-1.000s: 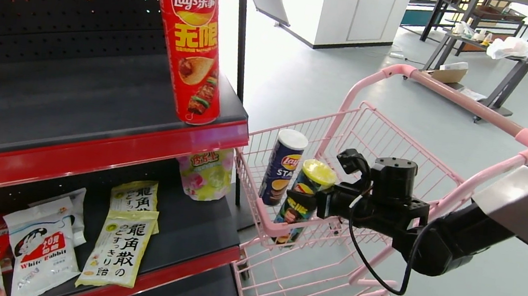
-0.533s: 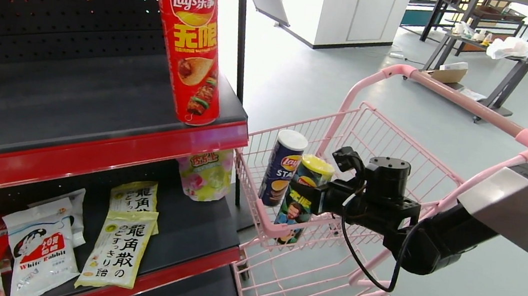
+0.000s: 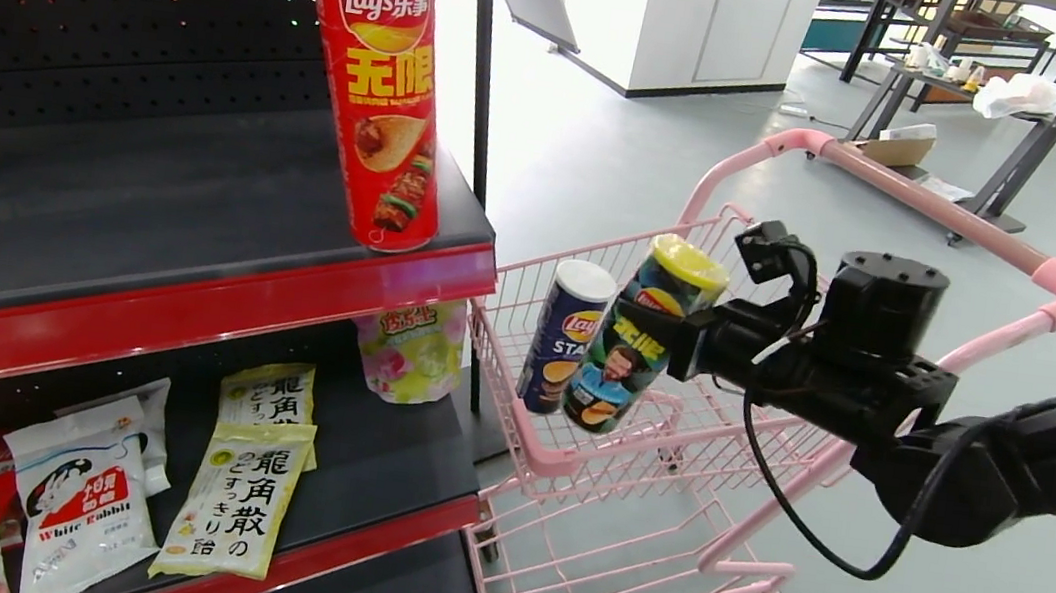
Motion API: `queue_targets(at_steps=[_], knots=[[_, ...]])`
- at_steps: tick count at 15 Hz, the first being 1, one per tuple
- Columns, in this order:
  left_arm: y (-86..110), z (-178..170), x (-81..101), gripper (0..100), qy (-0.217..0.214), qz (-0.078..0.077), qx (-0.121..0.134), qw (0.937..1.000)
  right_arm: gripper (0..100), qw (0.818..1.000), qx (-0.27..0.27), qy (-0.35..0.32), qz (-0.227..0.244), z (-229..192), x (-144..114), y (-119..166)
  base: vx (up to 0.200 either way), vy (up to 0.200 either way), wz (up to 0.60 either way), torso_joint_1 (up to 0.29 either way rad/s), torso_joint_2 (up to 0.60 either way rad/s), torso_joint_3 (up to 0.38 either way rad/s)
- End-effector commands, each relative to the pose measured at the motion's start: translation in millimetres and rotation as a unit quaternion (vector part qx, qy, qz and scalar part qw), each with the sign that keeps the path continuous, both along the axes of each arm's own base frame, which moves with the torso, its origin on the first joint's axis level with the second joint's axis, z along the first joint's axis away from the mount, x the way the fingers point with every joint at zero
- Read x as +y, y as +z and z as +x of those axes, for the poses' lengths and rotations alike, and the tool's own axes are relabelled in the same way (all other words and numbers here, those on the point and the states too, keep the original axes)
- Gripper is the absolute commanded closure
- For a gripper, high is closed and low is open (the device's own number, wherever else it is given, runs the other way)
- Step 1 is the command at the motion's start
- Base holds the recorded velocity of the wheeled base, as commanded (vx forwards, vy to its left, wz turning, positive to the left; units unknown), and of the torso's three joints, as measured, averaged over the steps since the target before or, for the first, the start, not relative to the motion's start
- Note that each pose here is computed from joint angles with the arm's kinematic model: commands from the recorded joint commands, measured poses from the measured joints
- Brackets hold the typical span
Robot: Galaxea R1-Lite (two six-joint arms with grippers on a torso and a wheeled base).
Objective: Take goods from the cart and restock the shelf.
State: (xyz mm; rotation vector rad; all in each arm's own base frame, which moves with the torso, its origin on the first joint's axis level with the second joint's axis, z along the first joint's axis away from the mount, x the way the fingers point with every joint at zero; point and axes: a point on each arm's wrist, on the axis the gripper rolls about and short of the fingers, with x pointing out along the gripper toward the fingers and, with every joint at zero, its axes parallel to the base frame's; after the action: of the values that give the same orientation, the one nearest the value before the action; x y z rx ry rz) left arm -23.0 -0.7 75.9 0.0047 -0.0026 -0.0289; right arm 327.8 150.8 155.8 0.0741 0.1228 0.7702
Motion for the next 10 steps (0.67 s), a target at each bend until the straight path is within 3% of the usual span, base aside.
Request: queue_targets(at_steps=[1, 4, 7, 9, 10], knots=[[0.0, 0, 0.0, 0, 0.0, 0.0, 0.001, 1.0, 100, 0.997, -0.07, -0.008, 0.02, -20, -15, 48, 0.0, 0.0, 0.0, 0.0, 0.0, 0.0], [0.0, 0, 0.0, 0, 0.0, 0.0, 0.001, 1.0, 100, 0.996, -0.08, -0.015, 0.018, -59, -35, 93, 0.0, 0.0, 0.0, 0.0, 0.0, 0.0], [0.0, 0, 0.0, 0, 0.0, 0.0, 0.001, 1.0, 100, 1.0, -0.014, 0.002, -0.01, -137, -52, 114, 0.0, 0.0, 0.0, 0.0, 0.0, 0.0], [0.0, 0, 0.0, 0, 0.0, 0.0, 0.001, 1.0, 100, 0.999, 0.007, 0.023, -0.023, -170, -50, 106, 0.0, 0.0, 0.0, 0.0, 0.0, 0.0], [0.0, 0, 0.0, 0, 0.0, 0.0, 0.001, 1.0, 100, 0.998, 0.031, 0.035, -0.044, -183, -48, 81, 0.0, 0.0, 0.0, 0.0, 0.0, 0.0]])
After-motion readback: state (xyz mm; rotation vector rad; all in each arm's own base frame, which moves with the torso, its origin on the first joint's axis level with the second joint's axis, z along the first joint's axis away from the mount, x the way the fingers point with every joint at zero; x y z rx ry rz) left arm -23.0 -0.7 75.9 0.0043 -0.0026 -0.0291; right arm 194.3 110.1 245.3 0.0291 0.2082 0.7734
